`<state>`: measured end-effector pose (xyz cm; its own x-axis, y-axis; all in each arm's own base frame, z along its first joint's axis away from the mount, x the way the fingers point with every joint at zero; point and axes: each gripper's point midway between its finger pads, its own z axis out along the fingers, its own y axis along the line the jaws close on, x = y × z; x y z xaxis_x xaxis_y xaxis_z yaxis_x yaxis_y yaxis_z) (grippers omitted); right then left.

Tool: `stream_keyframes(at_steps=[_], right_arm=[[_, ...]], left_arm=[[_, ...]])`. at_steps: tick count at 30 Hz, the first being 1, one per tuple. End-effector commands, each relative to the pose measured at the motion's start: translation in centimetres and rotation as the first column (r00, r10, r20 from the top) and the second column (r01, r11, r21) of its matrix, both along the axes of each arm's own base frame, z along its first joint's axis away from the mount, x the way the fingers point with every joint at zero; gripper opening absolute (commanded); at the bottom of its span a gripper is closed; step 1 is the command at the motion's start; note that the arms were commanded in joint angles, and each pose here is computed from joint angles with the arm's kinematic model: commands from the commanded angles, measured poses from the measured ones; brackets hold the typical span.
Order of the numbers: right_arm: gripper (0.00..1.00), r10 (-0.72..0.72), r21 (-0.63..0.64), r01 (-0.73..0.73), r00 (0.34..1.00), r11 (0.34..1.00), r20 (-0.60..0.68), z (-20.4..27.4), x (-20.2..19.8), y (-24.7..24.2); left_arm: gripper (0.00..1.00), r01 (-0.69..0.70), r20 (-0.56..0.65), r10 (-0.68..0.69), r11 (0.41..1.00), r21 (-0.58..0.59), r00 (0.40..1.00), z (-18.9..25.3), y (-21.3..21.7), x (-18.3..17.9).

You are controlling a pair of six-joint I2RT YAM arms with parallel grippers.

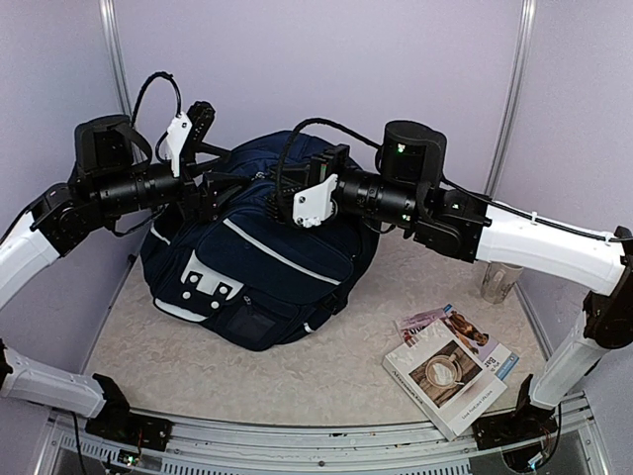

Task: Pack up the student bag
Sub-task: Hold the largest pocket of the student bag, then unzip the largest pocket of the student bag.

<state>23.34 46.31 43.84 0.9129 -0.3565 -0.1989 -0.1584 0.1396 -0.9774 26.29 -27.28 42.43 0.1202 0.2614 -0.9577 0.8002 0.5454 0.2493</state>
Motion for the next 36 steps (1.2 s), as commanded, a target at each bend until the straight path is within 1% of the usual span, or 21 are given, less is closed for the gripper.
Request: stream_keyframes(at_steps=[1,3,5,7,11,13,17,20,21,23,24,26,27,32,36], right_arm=[[0.0,0.033,0.086,-0.037,0.999,0.996,0.039,3.0,-1.6,-0.8],[0.0,0.031,0.089,-0.035,0.999,0.995,0.041,3.0,-1.6,-0.9],[0.0,0.032,0.091,-0.036,0.999,0.995,0.044,3.1,-1.7,-1.1],[0.0,0.03,0.094,-0.035,0.998,0.995,0.051,3.4,-1.8,-1.3],[0.0,0.041,0.083,-0.046,0.997,0.995,0.061,3.3,-2.1,-1.4],[0.0,0.054,0.074,-0.058,0.997,0.996,0.059,3.1,-2.2,-1.2],[0.0,0.062,0.069,-0.066,0.997,0.995,0.054,2.9,-2.2,-1.0],[0.0,0.058,0.069,-0.062,0.997,0.996,0.055,2.9,-2.2,-1.1],[0.0,0.055,0.067,-0.059,0.997,0.996,0.053,2.7,-2.2,-1.1],[0.0,0.042,0.072,-0.046,0.998,0.996,0.05,2.7,-2.0,-1.3],[0.0,0.034,0.078,-0.037,0.998,0.996,0.052,2.8,-1.9,-1.4],[0.0,0.007,0.092,-0.012,0.999,0.996,0.049,2.8,-1.5,-1.9],[0.0,-0.006,0.102,0.001,0.999,0.995,0.045,2.9,-1.3,-2.2],[0.0,-0.098,0.161,0.094,0.995,0.982,0.019,2.7,0.4,-4.7],[0.0,-0.196,0.234,0.194,0.98,0.953,-0.013,2.5,1.9,-8.4]], left_arm=[[0.63,-0.035,-0.094,0.049,0.989,0.143,0.994,-4.9,0.1,1.0],[0.62,-0.026,-0.103,0.042,0.988,0.154,0.994,-5.3,0.1,0.9],[0.65,-0.033,-0.116,0.055,0.983,0.18,0.992,-6.0,0.2,1.2],[0.68,-0.062,-0.119,0.087,0.978,0.2,0.989,-6.5,0.7,1.8],[0.68,-0.132,-0.107,0.157,0.97,0.206,0.982,-6.4,2.6,3.4],[0.69,-0.152,-0.116,0.18,0.964,0.22,0.977,-7.0,3.1,4.2],[0.72,-0.099,-0.162,0.144,0.961,0.257,0.976,-9.2,2.2,4.6],[0.71,-0.062,-0.164,0.101,0.971,0.23,0.981,-9.3,1.5,4.2],[0.67,-0.044,-0.156,0.078,0.976,0.212,0.985,-8.9,1.3,3.9],[0.56,-0.017,-0.145,0.044,0.983,0.185,0.988,-8.2,1.0,3.3],[0.45,-0.012,-0.14,0.037,0.984,0.176,0.989,-7.9,1.0,3.1],[0.12,-0.029,-0.12,0.048,0.987,0.156,0.992,-7.1,1.3,2.9],[0.0,-0.051,-0.112,0.068,0.988,0.143,0.991,-6.8,1.7,3.0],[0.0,-0.173,-0.055,0.175,0.984,0.043,0.983,-4.5,4.0,2.6],[0.0,-0.298,-0.049,0.297,0.954,-0.022,0.954,-3.9,6.7,2.5]])
